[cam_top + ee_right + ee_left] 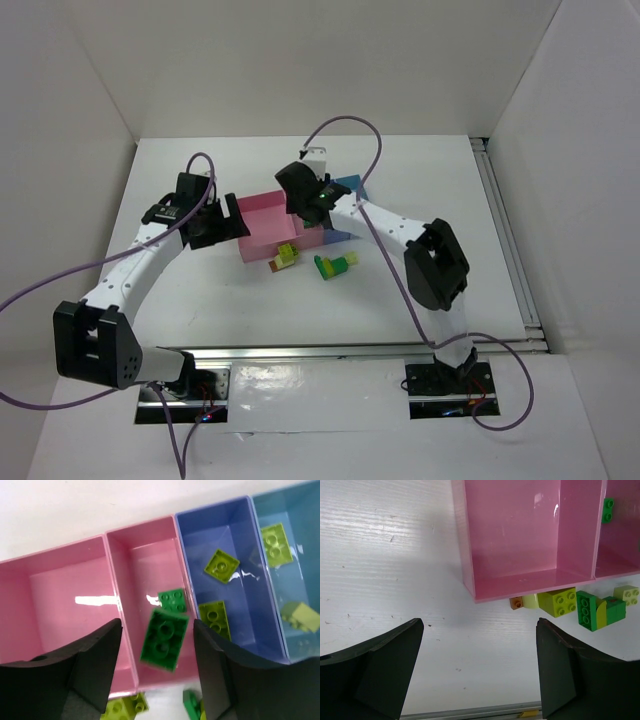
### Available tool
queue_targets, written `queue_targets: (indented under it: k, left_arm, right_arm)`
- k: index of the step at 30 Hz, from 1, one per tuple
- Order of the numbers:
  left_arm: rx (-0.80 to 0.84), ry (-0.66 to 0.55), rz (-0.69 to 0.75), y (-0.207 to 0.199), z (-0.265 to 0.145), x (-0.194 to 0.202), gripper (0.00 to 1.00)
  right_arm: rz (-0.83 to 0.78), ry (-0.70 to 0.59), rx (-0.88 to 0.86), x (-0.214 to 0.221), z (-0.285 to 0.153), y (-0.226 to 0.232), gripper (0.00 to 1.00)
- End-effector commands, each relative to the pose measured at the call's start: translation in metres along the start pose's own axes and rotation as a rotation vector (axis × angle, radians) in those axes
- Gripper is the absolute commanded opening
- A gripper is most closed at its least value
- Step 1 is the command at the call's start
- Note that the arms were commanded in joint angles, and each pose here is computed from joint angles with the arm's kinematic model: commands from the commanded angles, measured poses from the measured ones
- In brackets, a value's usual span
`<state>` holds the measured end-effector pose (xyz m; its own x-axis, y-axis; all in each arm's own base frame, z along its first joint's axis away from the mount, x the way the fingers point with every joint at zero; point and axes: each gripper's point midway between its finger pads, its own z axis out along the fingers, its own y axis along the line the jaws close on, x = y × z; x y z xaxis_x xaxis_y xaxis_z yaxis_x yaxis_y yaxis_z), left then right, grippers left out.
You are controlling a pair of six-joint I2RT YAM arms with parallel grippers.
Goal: Sort the legos into containers by color
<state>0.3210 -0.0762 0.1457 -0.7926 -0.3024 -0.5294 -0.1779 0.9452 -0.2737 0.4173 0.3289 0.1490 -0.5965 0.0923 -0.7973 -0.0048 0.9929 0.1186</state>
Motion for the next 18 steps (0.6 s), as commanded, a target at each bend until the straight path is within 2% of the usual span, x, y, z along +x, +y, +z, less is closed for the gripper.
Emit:
queue_targets:
  k: [1,2,4,5,8,9,10,11,13,14,18]
  left_arm:
    - [0.011,-0.014,0.023,-0.003,-0.006,-0.009,0.94]
    - [0.011,-0.014,0.023,-0.003,-0.006,-0.009,0.94]
    - [-0.001,-0.009,0.023,-0.001,-0.006,-0.008,0.94]
    - [-0.001,-0.009,0.012,-0.001,-0.006,-0.008,0.94]
    - [-0.005,-0.001,0.012,0.0,-0.004,-0.007,0.94]
    - [-0.009,0.007,0.011,0.001,-0.002,-0.004,0.94]
    - [-0.009,0.007,0.011,0.001,-0.002,-0.003,0.94]
    - [-0.009,0.007,0.011,0.001,-0.002,-0.003,0.94]
    - [-0.009,0.007,0.002,0.001,-0.002,-0.003,0.94]
    - [-0.005,-0.001,0.002,0.0,-0.002,-0.006,0.94]
    - [-0.01,0.008,0.002,0.001,0.003,-0.003,0.94]
  right_arm:
    - [-0.006,-0.027,-0.029,-0.02,0.014,0.013,0.68]
    - [0.001,-0.036,-0.035,-0.024,0.013,0.015,0.72]
    - [0.028,-0.074,-0.06,-0.037,-0.001,0.014,0.72]
    - [0.019,-0.075,-0.049,-0.027,-0.003,0.009,0.71]
    - [0.054,-0.116,-0.034,-0.037,-0.031,-0.013,0.63]
    - [0.053,-0.091,-0.006,-0.016,-0.031,-0.028,0.59]
    - [0.084,-0.108,-0.019,-0.023,-0.048,-0.036,0.52]
    - [0.07,-0.067,0.01,0.003,-0.046,-0.052,0.48]
    - [0.106,-0.049,0.022,0.015,-0.062,-0.07,0.43]
    - [0.092,-0.002,0.047,0.041,-0.061,-0.084,0.43]
    - [0.138,0.094,0.03,0.079,-0.071,-0.103,0.45]
